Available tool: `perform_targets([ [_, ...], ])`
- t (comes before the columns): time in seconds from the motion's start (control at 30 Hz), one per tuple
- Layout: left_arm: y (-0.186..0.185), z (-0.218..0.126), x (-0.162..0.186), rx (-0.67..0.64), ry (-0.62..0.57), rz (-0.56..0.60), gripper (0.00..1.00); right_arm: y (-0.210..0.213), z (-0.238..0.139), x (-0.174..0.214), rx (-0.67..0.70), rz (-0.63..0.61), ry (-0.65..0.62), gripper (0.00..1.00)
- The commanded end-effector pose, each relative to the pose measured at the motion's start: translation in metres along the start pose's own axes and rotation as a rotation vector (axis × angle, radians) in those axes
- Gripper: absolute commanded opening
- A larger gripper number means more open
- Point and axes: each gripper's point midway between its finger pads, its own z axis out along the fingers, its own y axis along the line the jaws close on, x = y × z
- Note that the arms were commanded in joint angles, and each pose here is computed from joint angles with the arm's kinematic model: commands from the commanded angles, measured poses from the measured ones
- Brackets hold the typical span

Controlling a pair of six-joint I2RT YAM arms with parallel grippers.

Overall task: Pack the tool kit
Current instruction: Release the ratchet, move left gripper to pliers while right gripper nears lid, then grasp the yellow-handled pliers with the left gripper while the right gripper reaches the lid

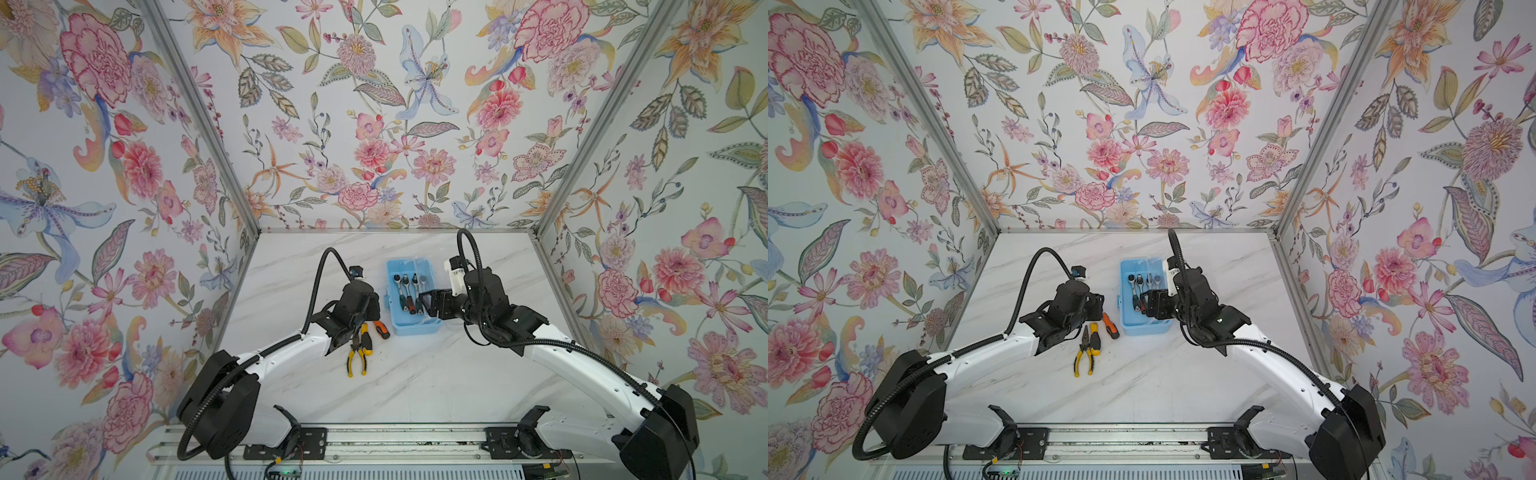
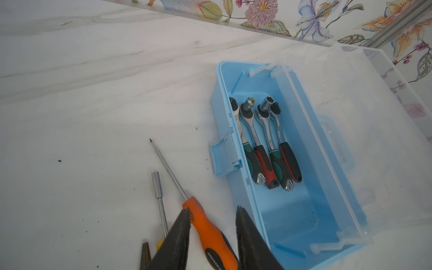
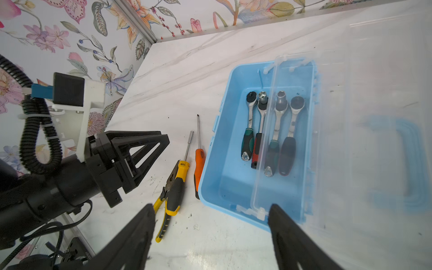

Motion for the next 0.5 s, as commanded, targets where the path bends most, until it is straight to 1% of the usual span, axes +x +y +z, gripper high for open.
perform_targets([
  [0.0, 0.021, -0.009, 0.011, -0.059, 0.006, 0.017, 0.36, 0.004, 0.006, 0.011, 0.038, -0.048, 0.053, 0.76],
  [0.23, 0.054, -0.021, 0.049, -0.168, 0.116, 0.051, 0.37, 0.019, 0.029, 0.046, 0.040, -0.072, 0.150, 0.76],
  [0.4, 0.078, -0.041, 0.077, -0.237, 0.204, 0.070, 0.38, 0.026, 0.038, 0.055, 0.028, -0.079, 0.174, 0.77],
  [0.47, 0.084, -0.047, 0.088, -0.245, 0.239, 0.074, 0.40, 0.027, 0.041, 0.058, 0.023, -0.078, 0.185, 0.77],
])
